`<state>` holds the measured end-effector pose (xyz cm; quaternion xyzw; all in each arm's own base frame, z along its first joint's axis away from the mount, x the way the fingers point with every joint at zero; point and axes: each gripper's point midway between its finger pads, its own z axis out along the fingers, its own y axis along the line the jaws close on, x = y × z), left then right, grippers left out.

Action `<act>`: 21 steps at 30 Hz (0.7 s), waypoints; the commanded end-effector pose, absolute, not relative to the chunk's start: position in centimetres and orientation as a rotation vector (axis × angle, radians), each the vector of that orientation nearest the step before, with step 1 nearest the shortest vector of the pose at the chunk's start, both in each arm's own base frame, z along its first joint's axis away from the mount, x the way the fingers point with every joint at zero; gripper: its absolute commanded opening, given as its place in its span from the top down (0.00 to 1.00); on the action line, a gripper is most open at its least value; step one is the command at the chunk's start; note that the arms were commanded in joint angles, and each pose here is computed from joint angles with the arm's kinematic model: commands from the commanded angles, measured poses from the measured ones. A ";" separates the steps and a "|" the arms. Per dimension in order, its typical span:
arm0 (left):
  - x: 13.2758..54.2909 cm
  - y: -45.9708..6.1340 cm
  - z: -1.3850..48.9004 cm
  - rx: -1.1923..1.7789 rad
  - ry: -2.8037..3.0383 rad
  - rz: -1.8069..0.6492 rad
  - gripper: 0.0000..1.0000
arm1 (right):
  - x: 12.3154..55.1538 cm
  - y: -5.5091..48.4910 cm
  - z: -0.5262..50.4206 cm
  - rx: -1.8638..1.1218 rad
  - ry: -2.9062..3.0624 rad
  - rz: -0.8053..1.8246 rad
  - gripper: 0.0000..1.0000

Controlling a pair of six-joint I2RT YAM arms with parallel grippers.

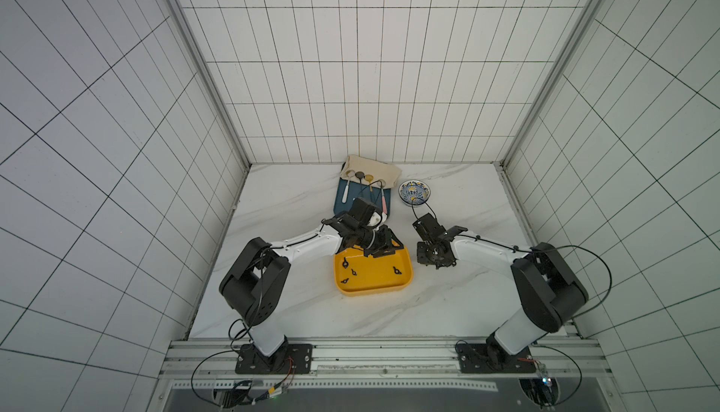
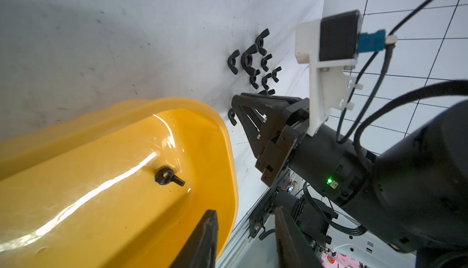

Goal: Take out the wing nut from the storage box
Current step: Place the wing nut at the center of the board, then pick up the wing nut from the storage box.

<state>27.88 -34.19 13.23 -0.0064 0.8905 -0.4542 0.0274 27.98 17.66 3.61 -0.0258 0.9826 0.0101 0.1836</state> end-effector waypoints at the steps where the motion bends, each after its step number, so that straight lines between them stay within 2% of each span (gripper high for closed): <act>1: 28.5 -32.7 14.8 -0.005 2.693 -1.406 0.59 | 28.0 17.1 5.9 -0.070 2.739 0.028 0.80; 8: 29.8 -28.6 15.5 -0.105 2.663 -1.363 0.60 | 27.9 20.1 9.1 -0.185 2.682 0.053 0.79; 17: 30.8 -15.0 13.7 -0.589 2.589 -1.208 0.60 | 24.0 35.1 11.6 -0.515 2.624 0.395 0.76; 21: 29.9 -12.0 12.9 -0.705 2.564 -1.199 0.60 | 23.0 40.4 10.7 -0.598 2.628 0.546 0.72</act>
